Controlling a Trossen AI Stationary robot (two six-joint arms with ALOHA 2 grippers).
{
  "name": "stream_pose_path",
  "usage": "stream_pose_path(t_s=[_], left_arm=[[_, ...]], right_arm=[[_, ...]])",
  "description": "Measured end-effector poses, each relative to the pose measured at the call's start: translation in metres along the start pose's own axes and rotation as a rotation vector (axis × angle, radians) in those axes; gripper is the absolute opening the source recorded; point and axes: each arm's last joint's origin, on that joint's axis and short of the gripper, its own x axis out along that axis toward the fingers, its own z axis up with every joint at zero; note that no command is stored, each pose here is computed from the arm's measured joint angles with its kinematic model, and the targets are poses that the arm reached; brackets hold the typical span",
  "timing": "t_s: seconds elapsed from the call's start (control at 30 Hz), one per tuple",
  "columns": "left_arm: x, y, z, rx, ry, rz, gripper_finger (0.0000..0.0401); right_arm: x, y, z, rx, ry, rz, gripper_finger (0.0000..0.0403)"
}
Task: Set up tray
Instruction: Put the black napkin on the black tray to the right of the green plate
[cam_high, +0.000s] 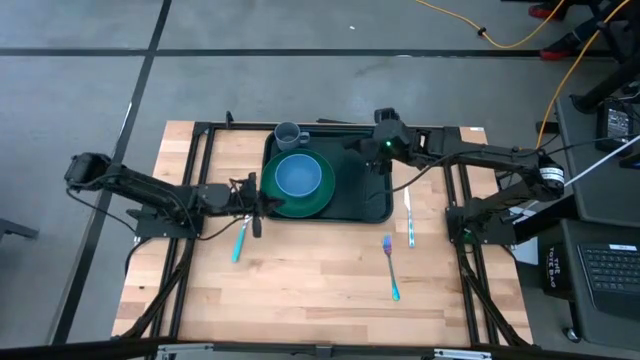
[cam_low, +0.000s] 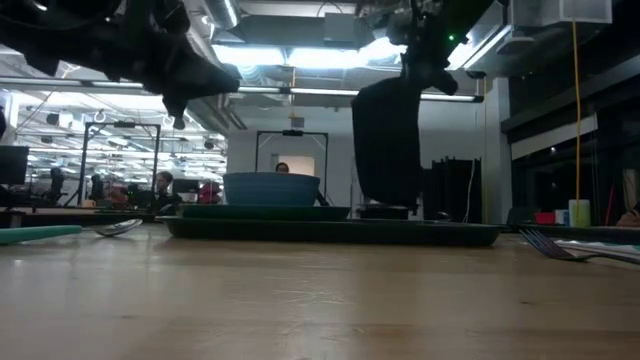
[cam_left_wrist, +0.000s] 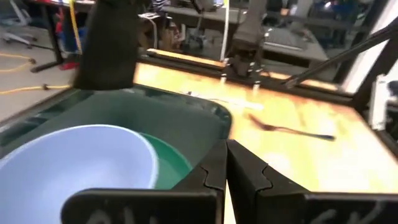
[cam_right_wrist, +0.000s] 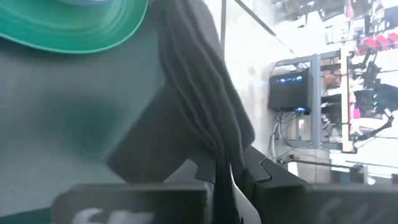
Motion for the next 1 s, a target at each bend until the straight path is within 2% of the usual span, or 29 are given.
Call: stream_pose_path(t_s=[0.13,0.33,0.7,0.87,1.0], left_arm=[[0.002,0.007,0.001,0.05,0.002,0.023,0.0003],[0.003,0.013,0.002,0.046,0.006,0.016,0.0003],[0.004,0.016,0.003,0.043,0.002,0.031,0.0003],[0.004,0.015,0.004,0.04,-0.007,0.031,0.0001],[0.004,0.015,0.004,0.04,-0.007,0.031,0.0003]], right_arm=[[0.002,-0.003,-0.003,-0.048,-0.01,0.01,0.002],[0.007,-0.007,-0.007,-0.113,-0.086,0.08,0.002],[0.025,-0.039,-0.037,-0.108,-0.11,0.055,0.002],[0.041,-0.035,-0.043,-0.147,-0.176,0.174,0.002],[0.065,-0.021,-0.045,-0.171,-0.095,0.254,0.002]])
